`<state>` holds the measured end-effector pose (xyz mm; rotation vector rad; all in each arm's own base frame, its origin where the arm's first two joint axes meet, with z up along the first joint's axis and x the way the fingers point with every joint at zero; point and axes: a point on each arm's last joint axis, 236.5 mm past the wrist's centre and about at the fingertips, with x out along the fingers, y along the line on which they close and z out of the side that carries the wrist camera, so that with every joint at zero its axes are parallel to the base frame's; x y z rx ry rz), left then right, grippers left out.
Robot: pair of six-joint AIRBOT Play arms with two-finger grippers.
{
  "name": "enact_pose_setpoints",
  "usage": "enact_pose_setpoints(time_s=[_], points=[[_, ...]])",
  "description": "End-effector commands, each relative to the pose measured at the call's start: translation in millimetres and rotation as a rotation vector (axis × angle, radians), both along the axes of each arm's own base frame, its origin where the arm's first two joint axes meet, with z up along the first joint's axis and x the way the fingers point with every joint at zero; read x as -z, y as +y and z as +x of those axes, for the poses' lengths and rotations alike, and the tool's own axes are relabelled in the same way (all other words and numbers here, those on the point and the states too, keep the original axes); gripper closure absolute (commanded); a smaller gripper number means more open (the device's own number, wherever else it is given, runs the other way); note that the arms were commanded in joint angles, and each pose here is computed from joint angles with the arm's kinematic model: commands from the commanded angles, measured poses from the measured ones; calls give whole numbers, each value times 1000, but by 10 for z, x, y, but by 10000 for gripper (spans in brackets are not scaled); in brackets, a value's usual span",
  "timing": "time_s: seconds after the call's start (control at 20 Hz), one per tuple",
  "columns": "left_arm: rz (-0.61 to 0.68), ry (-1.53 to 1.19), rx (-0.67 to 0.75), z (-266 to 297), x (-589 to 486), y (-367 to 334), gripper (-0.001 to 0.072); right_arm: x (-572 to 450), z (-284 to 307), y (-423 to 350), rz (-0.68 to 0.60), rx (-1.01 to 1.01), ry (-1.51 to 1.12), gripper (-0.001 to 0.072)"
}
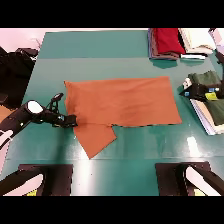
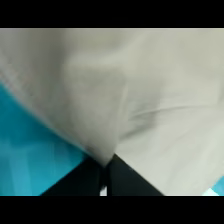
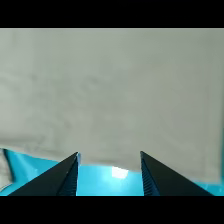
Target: Fold the shirts.
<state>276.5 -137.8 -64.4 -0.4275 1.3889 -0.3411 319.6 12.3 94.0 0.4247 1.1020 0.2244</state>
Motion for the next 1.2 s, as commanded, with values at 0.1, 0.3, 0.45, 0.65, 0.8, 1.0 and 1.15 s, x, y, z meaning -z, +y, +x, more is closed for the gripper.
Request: enact_pose_setpoints(time_s=[0.1,0.3,0.45,0.65,0.8,1.0,1.15], points=[[4,-142,36,365,-538,-50,680,698,-597,-690,46,241,209,262],[-1,-174,33,454,-647,-62,680,1432,-953,-775,195,366,383,194],[-2,-173,33,453,-647,-63,680,1715,-885,-690,265,385,399,262],[-2,-181,27,474,-653,-61,680,1893,-577,-496,295,345,391,262],[-3,-181,26,475,-654,-62,680,1918,-285,-279,267,251,371,355],[11,-171,61,441,-730,-54,681,1666,56,-19,179,80,267,694],[36,-302,104,594,-1355,-31,682,873,406,17,103,9,50,694]])
